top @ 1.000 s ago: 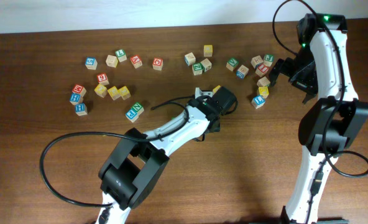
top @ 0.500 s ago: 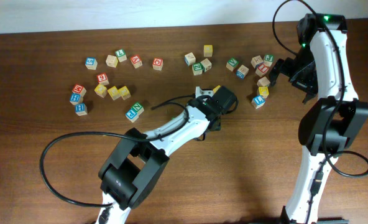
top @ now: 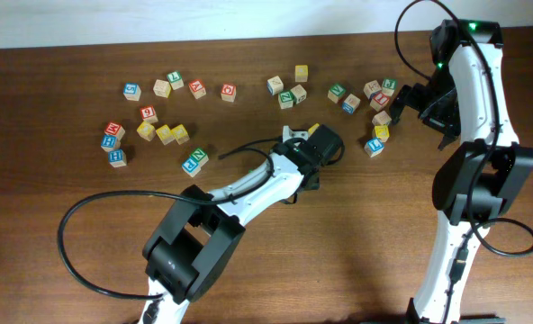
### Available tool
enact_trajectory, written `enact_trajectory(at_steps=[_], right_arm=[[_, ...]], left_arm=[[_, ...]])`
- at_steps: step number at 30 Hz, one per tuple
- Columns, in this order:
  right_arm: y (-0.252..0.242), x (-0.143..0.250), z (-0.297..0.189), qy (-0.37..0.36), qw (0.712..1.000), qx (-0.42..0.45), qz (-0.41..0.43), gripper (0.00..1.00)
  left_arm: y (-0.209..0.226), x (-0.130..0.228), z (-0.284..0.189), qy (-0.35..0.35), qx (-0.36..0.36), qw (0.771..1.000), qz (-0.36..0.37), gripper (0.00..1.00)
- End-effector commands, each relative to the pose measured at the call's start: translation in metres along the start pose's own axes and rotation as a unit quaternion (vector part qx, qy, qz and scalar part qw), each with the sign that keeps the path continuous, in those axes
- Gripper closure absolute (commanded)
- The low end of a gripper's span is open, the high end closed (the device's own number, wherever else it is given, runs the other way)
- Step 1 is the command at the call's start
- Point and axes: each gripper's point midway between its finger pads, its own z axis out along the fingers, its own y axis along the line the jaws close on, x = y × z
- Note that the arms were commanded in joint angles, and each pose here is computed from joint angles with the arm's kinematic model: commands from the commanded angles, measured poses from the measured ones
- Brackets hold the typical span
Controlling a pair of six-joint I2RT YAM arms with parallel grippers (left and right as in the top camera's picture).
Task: Spell out RSS
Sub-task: 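Open left gripper and withdraw it toward the left cluster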
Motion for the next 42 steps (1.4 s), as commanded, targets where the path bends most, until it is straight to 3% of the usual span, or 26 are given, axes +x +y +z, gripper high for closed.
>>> enact_trajectory(at_steps=[1,12,20,23,25,28,29,34,40,42], right_arm=[[0.001,0.001,-0.018,-0.022,1.000,-0.011,0.000,0.02],[0.001,0.001,-0.018,-0.022,1.000,-0.011,0.000,0.02],[0.001,0.001,-0.018,-0.022,1.000,-0.011,0.000,0.02],[0.001,0.001,-0.018,-0.022,1.000,-0.011,0.000,0.02],[0.001,0.001,-0.018,-0.022,1.000,-0.011,0.000,0.02],[0.001,0.001,-0.018,-0.022,1.000,-0.011,0.000,0.02],[0.001,0.001,-0.018,-0.022,1.000,-0.011,0.000,0.02],[0.001,0.001,-0.018,-0.022,1.000,-0.011,0.000,0.02],[0.003,0.001,-0.018,-0.020,1.000,-0.015,0.002,0.02],[0.016,0.011,-0.018,0.005,0.999,-0.054,0.001,0.02]], left_arm=[[0.002,-0.002,-0.006,-0.006,0.000,1.000,-0.004,0.62],[-0.003,-0.020,-0.037,-0.035,0.027,0.999,-0.015,0.63],[0.007,-0.050,-0.123,-0.095,0.078,0.992,-0.040,0.60],[0.041,-0.056,-0.158,-0.110,0.059,0.990,-0.058,0.49],[0.079,-0.057,-0.177,-0.114,0.027,0.990,-0.076,0.25],[0.129,-0.054,-0.194,-0.103,-0.014,0.989,-0.107,0.07],[0.171,-0.048,-0.201,-0.085,-0.046,0.986,-0.139,0.01],[0.232,-0.022,-0.200,-0.015,-0.107,0.977,-0.186,0.01],[0.243,-0.012,-0.199,0.012,-0.115,0.973,-0.200,0.01],[0.243,-0.012,-0.199,0.012,-0.115,0.973,-0.200,0.01]])
